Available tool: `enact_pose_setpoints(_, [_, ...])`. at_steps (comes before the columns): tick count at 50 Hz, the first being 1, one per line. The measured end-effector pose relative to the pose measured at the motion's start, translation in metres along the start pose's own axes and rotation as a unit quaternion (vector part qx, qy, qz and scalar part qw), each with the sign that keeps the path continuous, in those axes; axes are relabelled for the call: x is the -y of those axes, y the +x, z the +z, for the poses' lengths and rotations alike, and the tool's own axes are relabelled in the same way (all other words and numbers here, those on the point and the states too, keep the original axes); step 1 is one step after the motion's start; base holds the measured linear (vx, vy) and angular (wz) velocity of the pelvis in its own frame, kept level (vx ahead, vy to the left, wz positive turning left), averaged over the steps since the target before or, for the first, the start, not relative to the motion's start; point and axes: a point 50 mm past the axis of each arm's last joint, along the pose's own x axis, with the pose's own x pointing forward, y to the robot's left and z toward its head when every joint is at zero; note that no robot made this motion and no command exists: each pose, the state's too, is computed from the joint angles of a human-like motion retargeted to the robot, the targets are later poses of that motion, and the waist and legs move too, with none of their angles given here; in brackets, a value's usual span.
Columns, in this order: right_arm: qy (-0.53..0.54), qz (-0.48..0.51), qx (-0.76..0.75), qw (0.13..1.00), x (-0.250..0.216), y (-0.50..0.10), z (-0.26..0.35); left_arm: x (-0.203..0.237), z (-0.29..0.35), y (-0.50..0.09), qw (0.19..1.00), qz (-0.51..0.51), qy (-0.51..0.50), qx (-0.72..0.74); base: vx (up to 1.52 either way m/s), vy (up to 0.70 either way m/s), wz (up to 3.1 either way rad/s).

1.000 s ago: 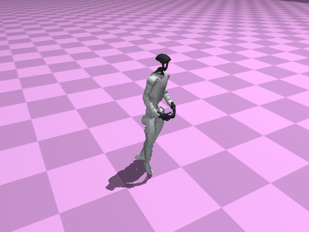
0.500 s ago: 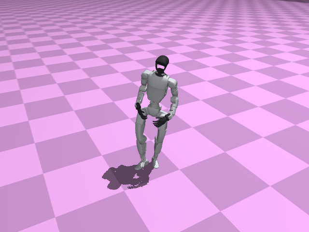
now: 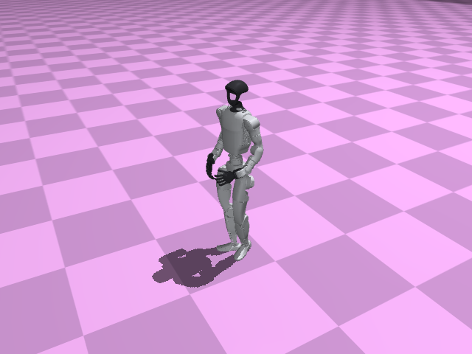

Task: Walk run

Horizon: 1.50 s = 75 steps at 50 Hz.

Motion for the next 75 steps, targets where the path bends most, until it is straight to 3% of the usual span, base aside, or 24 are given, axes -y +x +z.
enact_pose_setpoints(9, [-0.021,-0.034,-0.012,0.999,0.015,-0.010,0.000,0.013,-0.024,-0.027,0.998,0.002,-0.039,-0.053,0.22,0.06,-0.40])
enact_pose_setpoints(17, [0.122,-0.124,-0.059,0.983,0.013,-0.033,-0.042,-0.016,-0.026,-0.038,0.998,0.022,-0.022,-0.056,0.23,0.03,-0.31])
enact_pose_setpoints(23, [0.119,-0.177,-0.113,0.970,0.013,-0.057,-0.065,-0.038,0.004,0.004,1.000,0.010,0.005,0.005,0.35,-0.07,0.25])
enact_pose_setpoints(32, [0.114,-0.223,-0.109,0.962,0.033,-0.080,-0.065,-0.025,0.096,0.055,0.980,-0.032,0.034,0.195,0.56,-0.12,0.38])
enact_pose_setpoints(37, [0.068,-0.189,-0.059,0.978,0.059,-0.051,-0.037,-0.016,0.071,0.039,0.987,-0.061,0.061,0.136,0.88,-0.18,0.35])
enact_pose_setpoints(41, [0.039,-0.077,-0.043,0.995,0.067,0.024,0.015,0.013,0.010,0.021,0.991,-0.081,-0.105,0.031,1.13,-0.04,0.23])
enact_pose_setpoints(45, [-0.044,0.025,0.026,0.998,0.061,0.074,0.091,0.016,-0.020,-0.011,0.976,-0.016,-0.219,0.005,1.01,0.03,-0.32])
enact_pose_setpoints(51, [-0.163,0.076,0.182,0.967,0.032,0.071,0.154,-0.018,-0.028,-0.063,0.985,0.043,-0.166,-0.007,1.24,-0.10,-0.68])
enact_pose_setpoints(55, [-0.128,0.054,0.198,0.970,0.018,0.062,0.136,-0.035,0.014,-0.032,0.986,0.042,-0.128,0.098,1.20,-0.40,0.38])
enact_pose_setpoints(58, [-0.097,-0.010,0.153,0.983,0.027,0.051,0.099,-0.054,0.061,0.011,0.984,-0.025,-0.050,0.167,1.59,-0.48,1.02])
enact_pose_setpoints(62, [-0.015,-0.077,0.004,0.997,0.025,0.011,0.008,-0.050,0.110,0.054,0.966,-0.116,-0.016,0.231,1.72,-0.25,0.39])
enact_pose_setpoints(66, [-0.003,-0.104,0.002,0.995,0.037,-0.042,-0.013,-0.060,0.151,0.057,0.947,-0.129,0.052,0.288,1.39,-0.23,0.17])
enact_pose_setpoints(71, [-0.034,-0.210,0.055,0.976,0.056,-0.073,-0.006,-0.046,0.126,0.039,0.961,-0.111,0.024,0.254,1.68,-0.39,0.62])
enact_pose_setpoints(75, [-0.075,-0.120,0.120,0.983,0.059,-0.007,0.043,-0.048,0.079,0.023,0.983,-0.050,-0.023,0.177,1.48,-0.39,-0.67])
